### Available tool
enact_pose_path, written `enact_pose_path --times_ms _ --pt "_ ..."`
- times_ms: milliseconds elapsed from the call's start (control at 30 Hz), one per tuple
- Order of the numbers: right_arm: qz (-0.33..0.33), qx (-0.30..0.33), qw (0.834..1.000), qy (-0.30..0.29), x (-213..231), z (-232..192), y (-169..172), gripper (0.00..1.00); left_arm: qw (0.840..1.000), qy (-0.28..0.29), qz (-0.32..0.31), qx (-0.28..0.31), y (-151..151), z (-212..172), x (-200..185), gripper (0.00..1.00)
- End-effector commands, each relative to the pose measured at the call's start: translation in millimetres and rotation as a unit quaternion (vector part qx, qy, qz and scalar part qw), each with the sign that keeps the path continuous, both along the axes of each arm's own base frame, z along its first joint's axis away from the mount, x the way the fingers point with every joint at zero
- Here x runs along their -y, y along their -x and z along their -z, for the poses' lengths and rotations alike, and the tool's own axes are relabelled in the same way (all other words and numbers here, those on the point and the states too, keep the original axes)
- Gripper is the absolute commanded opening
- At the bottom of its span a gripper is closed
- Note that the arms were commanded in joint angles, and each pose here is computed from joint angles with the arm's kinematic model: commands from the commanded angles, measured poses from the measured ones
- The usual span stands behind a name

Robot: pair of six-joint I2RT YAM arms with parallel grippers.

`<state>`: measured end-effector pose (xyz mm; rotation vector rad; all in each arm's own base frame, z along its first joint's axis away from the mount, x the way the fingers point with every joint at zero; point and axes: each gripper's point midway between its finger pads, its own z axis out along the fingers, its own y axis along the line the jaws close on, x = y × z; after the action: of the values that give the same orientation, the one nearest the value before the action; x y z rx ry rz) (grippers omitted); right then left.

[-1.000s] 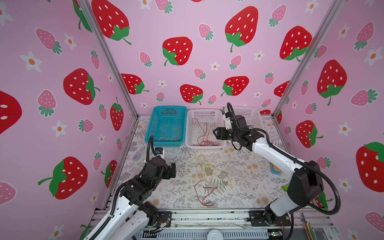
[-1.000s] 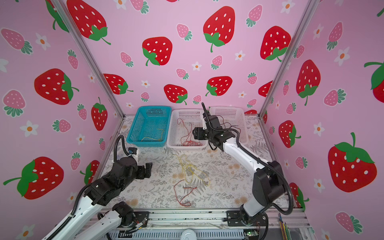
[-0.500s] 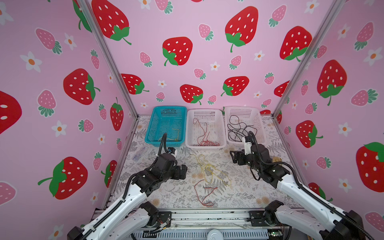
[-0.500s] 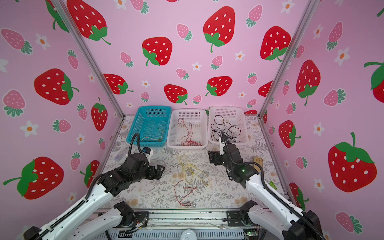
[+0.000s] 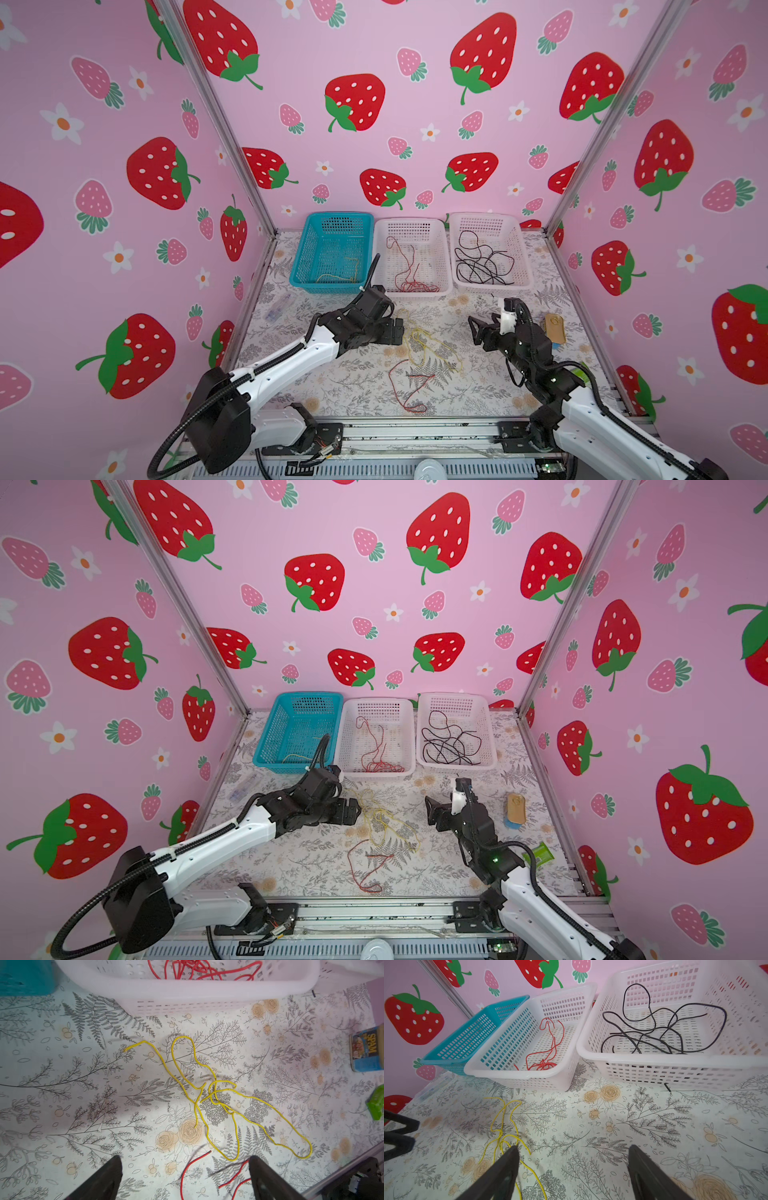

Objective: Untangle the cables

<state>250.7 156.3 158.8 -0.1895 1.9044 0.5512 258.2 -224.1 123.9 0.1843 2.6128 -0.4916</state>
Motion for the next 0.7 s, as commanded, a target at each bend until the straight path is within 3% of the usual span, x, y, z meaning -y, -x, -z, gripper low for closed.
enact_pose_path --times_ms 0,667 --pt "0.014 0.028 0.999 -0.029 5 -6 -1 0.83 0.999 0.04 -0.016 -0.015 -11 -8 22 0.91" --pt "-0.003 0.045 0.998 -0.052 2 -2 7 0.83 0.993 0.038 -0.095 -0.054 -55 39 43 0.75"
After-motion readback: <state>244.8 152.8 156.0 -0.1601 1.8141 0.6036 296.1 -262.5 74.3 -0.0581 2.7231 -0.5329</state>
